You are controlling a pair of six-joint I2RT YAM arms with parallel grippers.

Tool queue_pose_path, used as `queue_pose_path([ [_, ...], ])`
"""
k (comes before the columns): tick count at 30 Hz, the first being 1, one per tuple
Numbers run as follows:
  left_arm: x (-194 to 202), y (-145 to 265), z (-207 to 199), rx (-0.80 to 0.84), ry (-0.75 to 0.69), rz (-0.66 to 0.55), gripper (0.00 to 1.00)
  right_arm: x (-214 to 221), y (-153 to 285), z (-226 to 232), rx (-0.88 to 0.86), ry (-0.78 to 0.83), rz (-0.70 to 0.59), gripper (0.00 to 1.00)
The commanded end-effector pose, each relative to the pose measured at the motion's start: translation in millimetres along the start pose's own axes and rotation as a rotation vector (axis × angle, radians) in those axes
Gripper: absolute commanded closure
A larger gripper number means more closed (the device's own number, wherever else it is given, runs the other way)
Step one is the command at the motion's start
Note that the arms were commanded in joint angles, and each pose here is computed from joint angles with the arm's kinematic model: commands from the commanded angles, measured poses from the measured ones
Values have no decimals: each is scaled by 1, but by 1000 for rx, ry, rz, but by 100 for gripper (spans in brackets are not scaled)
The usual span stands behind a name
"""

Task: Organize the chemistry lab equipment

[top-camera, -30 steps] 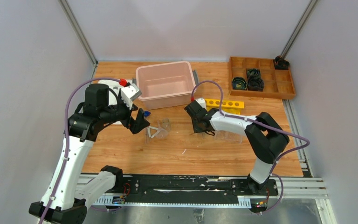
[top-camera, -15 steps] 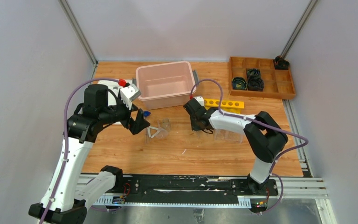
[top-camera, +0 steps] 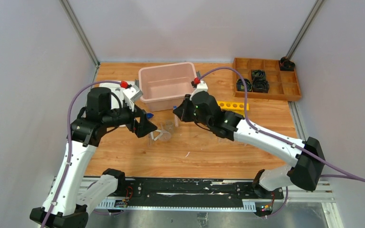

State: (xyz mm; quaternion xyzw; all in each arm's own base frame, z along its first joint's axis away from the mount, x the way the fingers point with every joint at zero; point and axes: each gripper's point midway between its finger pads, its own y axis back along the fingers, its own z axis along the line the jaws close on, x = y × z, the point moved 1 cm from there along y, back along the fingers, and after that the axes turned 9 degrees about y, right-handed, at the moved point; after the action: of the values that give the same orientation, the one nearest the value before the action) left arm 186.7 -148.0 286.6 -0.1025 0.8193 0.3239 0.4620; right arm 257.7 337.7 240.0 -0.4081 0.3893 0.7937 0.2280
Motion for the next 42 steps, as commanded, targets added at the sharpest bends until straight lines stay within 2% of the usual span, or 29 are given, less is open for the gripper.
queue_pose_path([
  [1, -15, -6, -14, 89, 30, -58, 6, -39, 17, 63, -152, -85, -174, 100],
  [7, -15, -9, -19, 135, 73, -42, 17, -61, 30, 110, -255, -86, -276, 100],
  [14, -8, -12, -24, 186, 90, -19, 37, -71, 37, 130, -298, -81, -334, 100],
  [20, -7, -12, -28, 214, 96, -11, 59, -74, 39, 135, -310, -86, -347, 100],
  [24, -7, -13, -27, 219, 97, -6, 84, -73, 38, 136, -314, -85, -345, 100],
  [25, -7, -14, -26, 211, 92, -8, 90, -73, 37, 135, -305, -84, -346, 97],
  [27, -7, -13, -23, 194, 73, -12, 100, -72, 34, 130, -264, -80, -321, 81],
  [29, -7, -12, -22, 186, 31, -14, 100, -70, 30, 123, -214, -60, -261, 65],
  [31, -6, -11, -20, 178, -13, -11, 100, -64, 24, 116, -185, -42, -167, 55],
  [36, -2, -8, -13, 142, -105, 6, 100, -56, 16, 115, -199, 9, -8, 53],
  [42, 1, -5, -9, 111, -142, 14, 100, -55, 19, 124, -267, 36, 59, 57],
])
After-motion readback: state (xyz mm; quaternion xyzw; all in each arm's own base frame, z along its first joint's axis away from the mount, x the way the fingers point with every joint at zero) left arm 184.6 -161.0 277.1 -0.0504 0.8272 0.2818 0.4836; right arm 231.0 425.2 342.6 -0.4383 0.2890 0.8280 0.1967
